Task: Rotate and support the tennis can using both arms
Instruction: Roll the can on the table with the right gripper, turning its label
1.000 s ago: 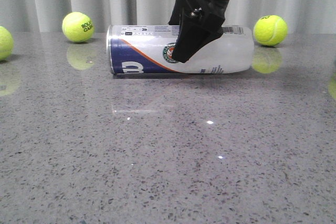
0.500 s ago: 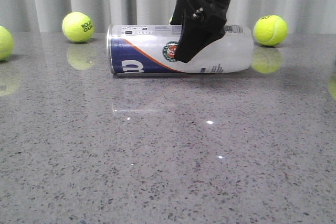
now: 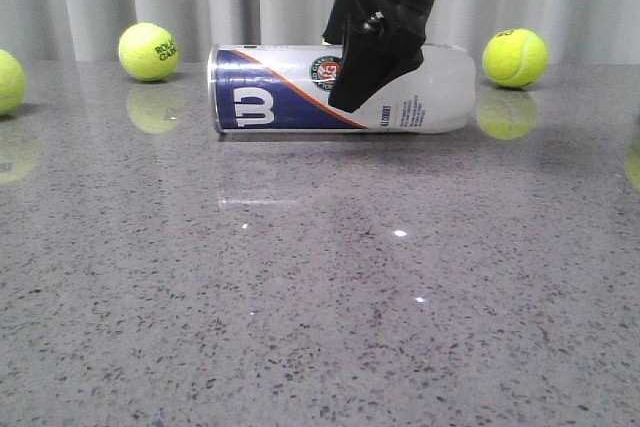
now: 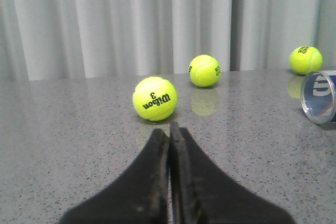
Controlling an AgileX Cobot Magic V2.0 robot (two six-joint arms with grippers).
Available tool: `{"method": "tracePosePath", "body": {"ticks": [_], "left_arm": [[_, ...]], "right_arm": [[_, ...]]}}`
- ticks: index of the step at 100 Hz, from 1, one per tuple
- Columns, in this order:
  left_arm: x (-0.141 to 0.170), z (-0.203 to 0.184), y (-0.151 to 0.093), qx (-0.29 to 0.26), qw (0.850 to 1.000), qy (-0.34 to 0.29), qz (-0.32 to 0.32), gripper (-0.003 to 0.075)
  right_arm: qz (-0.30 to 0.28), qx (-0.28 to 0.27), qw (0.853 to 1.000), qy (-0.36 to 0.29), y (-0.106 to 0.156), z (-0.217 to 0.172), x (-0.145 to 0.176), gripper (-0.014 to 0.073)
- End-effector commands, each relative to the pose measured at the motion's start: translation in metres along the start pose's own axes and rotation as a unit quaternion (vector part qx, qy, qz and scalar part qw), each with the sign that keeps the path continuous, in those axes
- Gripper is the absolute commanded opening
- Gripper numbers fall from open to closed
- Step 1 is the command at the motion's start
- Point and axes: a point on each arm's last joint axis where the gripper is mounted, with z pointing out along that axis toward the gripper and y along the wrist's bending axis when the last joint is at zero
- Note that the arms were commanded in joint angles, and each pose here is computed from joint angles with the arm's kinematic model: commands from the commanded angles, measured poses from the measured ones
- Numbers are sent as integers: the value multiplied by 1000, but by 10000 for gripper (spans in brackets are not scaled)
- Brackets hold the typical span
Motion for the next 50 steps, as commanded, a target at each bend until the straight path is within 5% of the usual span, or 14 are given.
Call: {"method": "tracePosePath", "body": {"ticks": [1,50], "left_arm": [[6,-2,-1,1,999,-35,-7,-21],[6,-2,-1,1,999,-35,-7,-21]], "right_arm": [[-8,63,997,-32,-13,-34,-15,645],[-8,82,996,-37,-16,-34,-15,645]]}}
